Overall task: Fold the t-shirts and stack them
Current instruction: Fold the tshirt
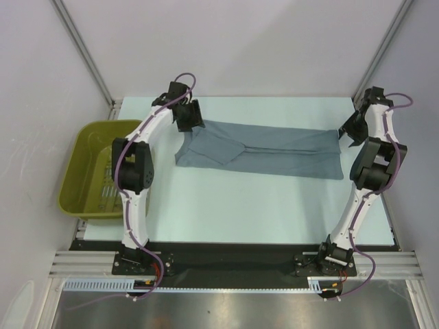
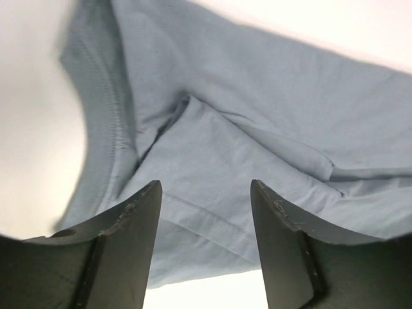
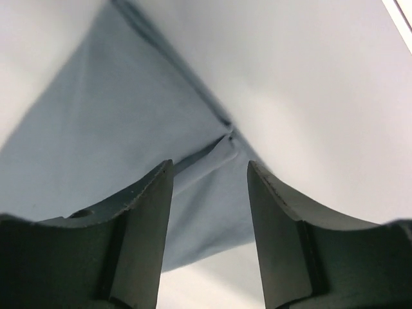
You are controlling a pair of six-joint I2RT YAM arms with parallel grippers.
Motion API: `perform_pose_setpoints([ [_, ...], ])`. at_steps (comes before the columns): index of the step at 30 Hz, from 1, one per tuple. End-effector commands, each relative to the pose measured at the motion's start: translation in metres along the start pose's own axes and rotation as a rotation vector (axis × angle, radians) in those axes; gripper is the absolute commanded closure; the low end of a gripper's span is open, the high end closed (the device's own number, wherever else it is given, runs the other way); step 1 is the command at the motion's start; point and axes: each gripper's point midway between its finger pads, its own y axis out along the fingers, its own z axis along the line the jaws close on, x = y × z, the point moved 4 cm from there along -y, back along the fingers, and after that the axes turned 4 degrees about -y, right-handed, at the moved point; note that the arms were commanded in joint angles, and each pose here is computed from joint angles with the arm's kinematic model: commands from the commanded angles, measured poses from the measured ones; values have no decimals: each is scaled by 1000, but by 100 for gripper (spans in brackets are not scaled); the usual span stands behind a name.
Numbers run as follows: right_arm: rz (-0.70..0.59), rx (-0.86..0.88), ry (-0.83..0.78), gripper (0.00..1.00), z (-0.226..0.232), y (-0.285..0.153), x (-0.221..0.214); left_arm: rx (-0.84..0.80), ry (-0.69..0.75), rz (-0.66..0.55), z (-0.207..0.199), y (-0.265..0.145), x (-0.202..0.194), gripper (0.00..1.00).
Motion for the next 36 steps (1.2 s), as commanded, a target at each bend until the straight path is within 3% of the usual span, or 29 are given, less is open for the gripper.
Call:
perform_pose_setpoints([
  [1, -81, -11, -64, 44, 13, -51, -2, -17, 28, -137, -15, -55, 30, 36],
  [3, -92, 24, -100, 44, 28, -63, -15, -52, 43, -125, -21, -66, 22, 35],
  [6, -70, 63, -144, 44, 40, -61, -39, -155, 83, -115, -43, -86, 7, 44],
  [11, 35, 189, -281, 53, 105, -49, -114, -238, 106, 11, -44, -69, -52, 59],
  [15, 54, 317, -334, 52, 179, -46, -184, -278, 90, 100, -41, -53, -79, 60],
  [20, 83, 327, -365, 51, 226, -36, -226, -291, 81, 164, -39, -34, -95, 60],
  [26, 111, 322, -381, 51, 254, -14, -251, -277, 90, 208, -34, -14, -100, 61],
  [36, -36, 307, -412, 50, 284, -5, -216, -277, 102, 235, -29, -14, -110, 63],
])
